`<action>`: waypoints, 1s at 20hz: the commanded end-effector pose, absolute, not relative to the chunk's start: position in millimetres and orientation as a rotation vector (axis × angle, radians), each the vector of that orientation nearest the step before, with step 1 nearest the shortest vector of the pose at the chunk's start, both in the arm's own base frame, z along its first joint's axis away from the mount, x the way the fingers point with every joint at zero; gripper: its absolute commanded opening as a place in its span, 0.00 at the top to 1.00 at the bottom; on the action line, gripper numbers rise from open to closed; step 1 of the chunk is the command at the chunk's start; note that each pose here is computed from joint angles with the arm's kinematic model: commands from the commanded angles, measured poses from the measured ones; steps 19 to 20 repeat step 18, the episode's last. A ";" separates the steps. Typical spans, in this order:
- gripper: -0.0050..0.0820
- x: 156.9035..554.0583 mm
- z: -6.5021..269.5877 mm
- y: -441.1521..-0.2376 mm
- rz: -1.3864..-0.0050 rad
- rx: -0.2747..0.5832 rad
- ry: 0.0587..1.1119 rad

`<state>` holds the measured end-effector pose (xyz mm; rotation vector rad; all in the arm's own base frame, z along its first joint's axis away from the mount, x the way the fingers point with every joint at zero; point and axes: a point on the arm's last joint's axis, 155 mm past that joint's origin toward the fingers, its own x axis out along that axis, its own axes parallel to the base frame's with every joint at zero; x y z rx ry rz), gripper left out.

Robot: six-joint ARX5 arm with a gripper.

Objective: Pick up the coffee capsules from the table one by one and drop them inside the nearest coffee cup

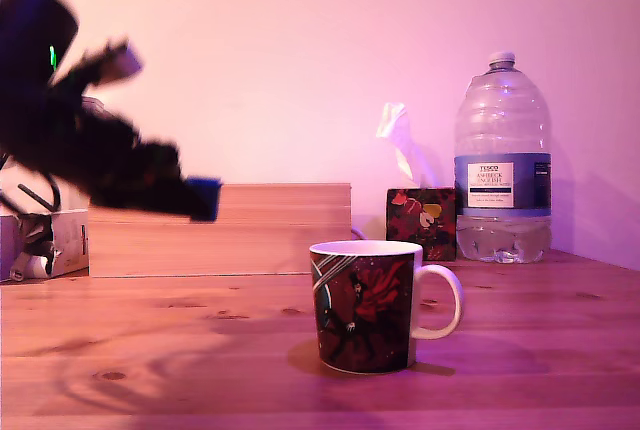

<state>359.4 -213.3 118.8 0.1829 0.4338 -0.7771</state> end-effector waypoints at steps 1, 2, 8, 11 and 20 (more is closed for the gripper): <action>0.92 340.4 125.2 -218.2 -0.820 0.208 0.440; 0.92 329.0 130.2 -221.4 -0.840 0.214 0.450; 0.92 267.0 151.0 -240.7 -0.995 0.241 0.479; 0.92 254.3 154.8 -245.2 -1.024 0.248 0.480; 0.92 249.0 158.9 -249.9 -1.043 0.252 0.465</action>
